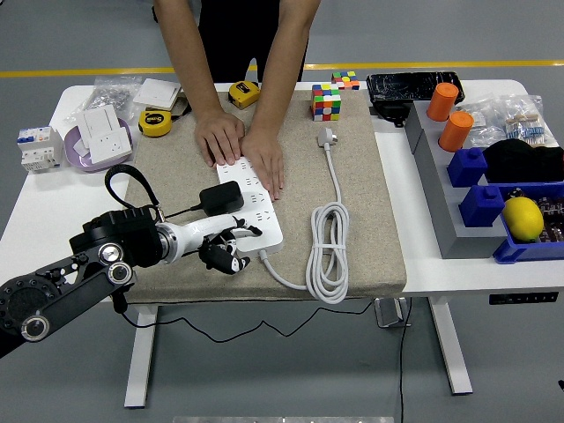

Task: Pick up the plug,place it near the board,insert it into the board,press the button

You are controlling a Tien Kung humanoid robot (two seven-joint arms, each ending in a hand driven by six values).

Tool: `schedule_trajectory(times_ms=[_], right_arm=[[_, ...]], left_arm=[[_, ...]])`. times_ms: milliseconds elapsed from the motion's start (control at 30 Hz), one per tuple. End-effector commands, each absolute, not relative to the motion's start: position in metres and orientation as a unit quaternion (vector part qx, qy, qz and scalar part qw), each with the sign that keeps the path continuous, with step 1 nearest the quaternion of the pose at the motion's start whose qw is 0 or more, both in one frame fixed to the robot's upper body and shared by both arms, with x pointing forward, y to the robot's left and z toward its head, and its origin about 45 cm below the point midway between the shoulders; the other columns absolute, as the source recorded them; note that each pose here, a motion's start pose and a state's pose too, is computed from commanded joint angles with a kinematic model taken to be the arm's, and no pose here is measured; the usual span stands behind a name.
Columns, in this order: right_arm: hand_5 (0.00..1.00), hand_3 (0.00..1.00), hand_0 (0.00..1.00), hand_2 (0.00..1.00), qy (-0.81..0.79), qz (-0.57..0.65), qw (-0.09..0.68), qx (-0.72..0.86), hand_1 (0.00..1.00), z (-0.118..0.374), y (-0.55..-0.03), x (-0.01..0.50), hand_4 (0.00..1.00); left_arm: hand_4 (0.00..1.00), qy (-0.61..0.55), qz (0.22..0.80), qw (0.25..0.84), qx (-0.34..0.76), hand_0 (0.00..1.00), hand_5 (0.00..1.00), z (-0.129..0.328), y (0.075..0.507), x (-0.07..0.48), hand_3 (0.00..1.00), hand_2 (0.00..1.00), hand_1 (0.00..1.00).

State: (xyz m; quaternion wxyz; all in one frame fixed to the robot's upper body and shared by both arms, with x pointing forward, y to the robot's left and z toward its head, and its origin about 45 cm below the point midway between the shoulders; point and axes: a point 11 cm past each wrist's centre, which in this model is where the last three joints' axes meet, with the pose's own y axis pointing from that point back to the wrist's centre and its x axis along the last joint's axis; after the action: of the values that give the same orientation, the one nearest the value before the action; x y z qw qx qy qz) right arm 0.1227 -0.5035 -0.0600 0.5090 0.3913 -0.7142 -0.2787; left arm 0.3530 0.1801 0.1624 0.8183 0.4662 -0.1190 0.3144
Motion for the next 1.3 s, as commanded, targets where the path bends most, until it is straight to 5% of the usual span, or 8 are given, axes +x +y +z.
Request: schedule_trajectory(times_ms=[933, 1300], right_arm=[[0.869, 0.787, 0.998, 0.753, -0.713, -0.278, 0.512, 0.391, 0.837, -0.06, -0.505, 0.12, 0.998], [0.868, 0.787, 0.998, 0.753, -0.712, -0.279, 0.512, 0.391, 0.838, -0.061, -0.504, 0.12, 0.998]], left_arm=[[0.557, -0.113, 0.317, 0.812, 0.478, 0.137, 0.002, 0.153, 0.185, 0.355, 0.841, 0.162, 0.025], [0.554, -0.165, 0.346, 0.813, 0.438, 0.142, 0.002, 0.193, 0.179, 0.361, 0.808, 0.162, 0.029]])
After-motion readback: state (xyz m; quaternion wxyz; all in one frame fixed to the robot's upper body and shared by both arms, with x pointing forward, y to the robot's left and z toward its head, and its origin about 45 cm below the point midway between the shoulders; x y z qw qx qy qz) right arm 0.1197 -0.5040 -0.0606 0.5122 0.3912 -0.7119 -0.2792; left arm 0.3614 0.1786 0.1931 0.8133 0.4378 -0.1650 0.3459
